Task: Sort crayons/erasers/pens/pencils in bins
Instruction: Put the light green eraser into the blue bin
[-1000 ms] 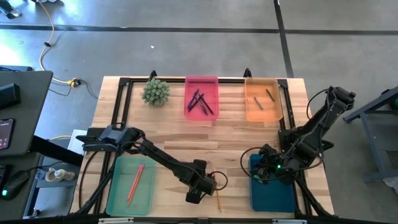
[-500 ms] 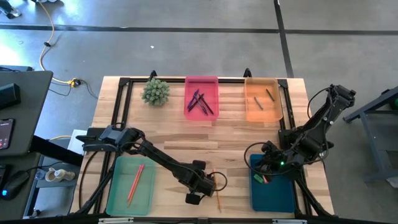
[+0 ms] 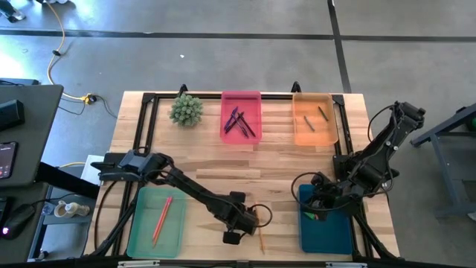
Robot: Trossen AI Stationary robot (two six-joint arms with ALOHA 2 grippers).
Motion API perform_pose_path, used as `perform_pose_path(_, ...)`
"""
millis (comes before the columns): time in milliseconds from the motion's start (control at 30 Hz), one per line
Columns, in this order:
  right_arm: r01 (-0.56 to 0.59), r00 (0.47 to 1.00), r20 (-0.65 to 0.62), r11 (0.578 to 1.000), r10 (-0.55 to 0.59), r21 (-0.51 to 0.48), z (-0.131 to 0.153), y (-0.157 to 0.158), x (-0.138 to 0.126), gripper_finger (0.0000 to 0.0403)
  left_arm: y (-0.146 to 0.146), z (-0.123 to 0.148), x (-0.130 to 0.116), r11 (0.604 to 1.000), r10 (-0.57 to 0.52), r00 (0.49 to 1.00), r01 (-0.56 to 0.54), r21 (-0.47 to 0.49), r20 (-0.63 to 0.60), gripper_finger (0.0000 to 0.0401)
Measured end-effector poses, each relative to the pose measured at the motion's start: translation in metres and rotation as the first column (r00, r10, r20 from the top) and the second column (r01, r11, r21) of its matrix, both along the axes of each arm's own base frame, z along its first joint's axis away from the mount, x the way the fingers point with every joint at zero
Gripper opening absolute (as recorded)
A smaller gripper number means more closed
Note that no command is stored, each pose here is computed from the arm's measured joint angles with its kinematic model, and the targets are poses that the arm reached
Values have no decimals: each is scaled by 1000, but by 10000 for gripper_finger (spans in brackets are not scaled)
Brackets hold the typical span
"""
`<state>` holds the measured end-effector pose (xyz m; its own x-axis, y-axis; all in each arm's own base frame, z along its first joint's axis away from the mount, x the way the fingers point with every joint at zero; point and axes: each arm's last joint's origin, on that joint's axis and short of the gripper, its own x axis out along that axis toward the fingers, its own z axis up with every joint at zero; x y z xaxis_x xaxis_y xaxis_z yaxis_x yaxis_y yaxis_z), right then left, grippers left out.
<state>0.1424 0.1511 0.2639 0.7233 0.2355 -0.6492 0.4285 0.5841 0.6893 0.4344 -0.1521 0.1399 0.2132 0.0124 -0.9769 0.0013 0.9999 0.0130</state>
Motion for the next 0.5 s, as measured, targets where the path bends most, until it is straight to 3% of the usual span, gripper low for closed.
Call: perform_pose_path(500, 52, 999, 6, 999, -52, -17, -20, 21, 20, 197, 0, 40, 20, 997, 66, 986, -71, 29, 151, 51)
